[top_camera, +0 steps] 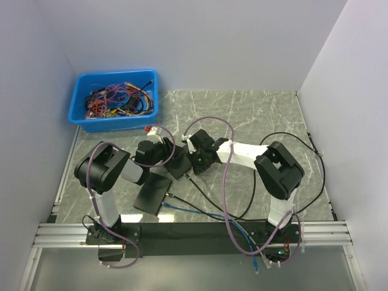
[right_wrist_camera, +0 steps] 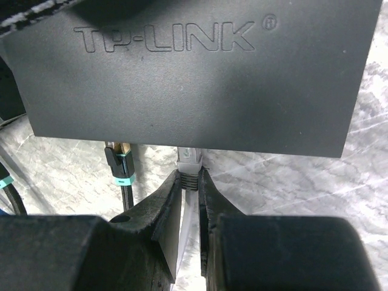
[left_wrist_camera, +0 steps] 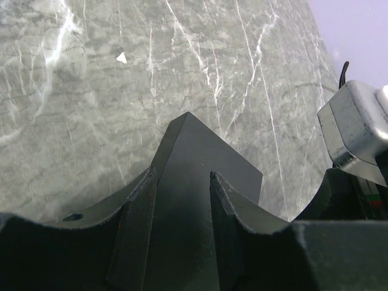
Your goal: Insert the plug into the switch port
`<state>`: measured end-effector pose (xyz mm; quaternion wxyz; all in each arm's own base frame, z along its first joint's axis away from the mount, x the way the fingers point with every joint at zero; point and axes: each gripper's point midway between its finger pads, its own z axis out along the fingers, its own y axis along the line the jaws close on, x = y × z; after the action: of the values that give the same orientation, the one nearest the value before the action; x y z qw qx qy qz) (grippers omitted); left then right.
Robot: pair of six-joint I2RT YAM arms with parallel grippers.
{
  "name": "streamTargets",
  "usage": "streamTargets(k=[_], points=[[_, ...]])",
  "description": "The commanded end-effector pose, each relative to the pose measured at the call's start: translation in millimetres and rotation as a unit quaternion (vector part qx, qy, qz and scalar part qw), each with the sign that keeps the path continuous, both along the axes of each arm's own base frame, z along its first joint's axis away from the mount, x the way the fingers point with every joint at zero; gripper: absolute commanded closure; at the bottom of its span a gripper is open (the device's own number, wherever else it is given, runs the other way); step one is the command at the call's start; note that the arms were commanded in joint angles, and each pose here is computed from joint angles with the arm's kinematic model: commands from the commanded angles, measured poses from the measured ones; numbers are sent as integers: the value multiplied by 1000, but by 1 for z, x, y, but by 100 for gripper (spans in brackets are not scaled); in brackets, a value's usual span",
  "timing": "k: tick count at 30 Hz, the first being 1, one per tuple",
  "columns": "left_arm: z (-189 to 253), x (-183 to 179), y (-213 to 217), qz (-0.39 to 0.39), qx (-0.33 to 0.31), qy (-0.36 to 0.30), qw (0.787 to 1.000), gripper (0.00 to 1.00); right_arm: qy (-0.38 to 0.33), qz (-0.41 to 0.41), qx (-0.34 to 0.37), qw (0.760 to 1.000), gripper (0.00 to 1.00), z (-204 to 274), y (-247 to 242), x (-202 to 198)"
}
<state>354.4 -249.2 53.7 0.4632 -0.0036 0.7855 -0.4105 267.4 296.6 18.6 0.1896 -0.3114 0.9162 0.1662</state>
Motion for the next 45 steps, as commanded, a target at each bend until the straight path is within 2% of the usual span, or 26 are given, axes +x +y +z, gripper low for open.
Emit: streamTargets(k=[1,5,9,11,17,25,26,27,28,29,32,34,38,45], points=[[-35,-68,-33,-137,-4,103,985,56,-186,2,140,973,100,83,63,93],[-39,-67,-35,-136,3,112,984,56,-206,34,163,964,100,99,76,97],[-41,-69,-38,-142,8,117,983,56,-243,42,151,957,100,116,84,118],[-42,-69,-39,-143,10,118,983,57,-234,38,126,963,100,106,82,123],[-47,-71,-43,-149,19,127,980,57,-249,34,124,960,100,116,91,143],[-47,-70,-44,-149,18,130,980,57,-234,33,117,965,100,96,85,143],[-48,-69,-43,-145,19,132,980,57,-228,36,114,966,98,90,84,140],[-48,-70,-43,-146,19,133,980,57,-226,37,113,967,91,87,83,139],[-48,-69,-43,-145,19,133,980,57,-225,36,112,967,84,84,82,138],[-48,-69,-43,-145,19,132,980,57,-220,35,109,969,71,80,80,135],[-48,-69,-42,-145,16,133,980,57,-218,30,107,970,51,74,75,132],[-46,-68,-42,-144,12,132,981,57,-221,28,106,969,46,75,73,131],[-46,-62,-40,-134,11,136,982,56,-219,15,95,971,28,71,62,123],[-31,-40,-36,-96,29,119,988,53,-222,-12,104,969,14,91,40,102]])
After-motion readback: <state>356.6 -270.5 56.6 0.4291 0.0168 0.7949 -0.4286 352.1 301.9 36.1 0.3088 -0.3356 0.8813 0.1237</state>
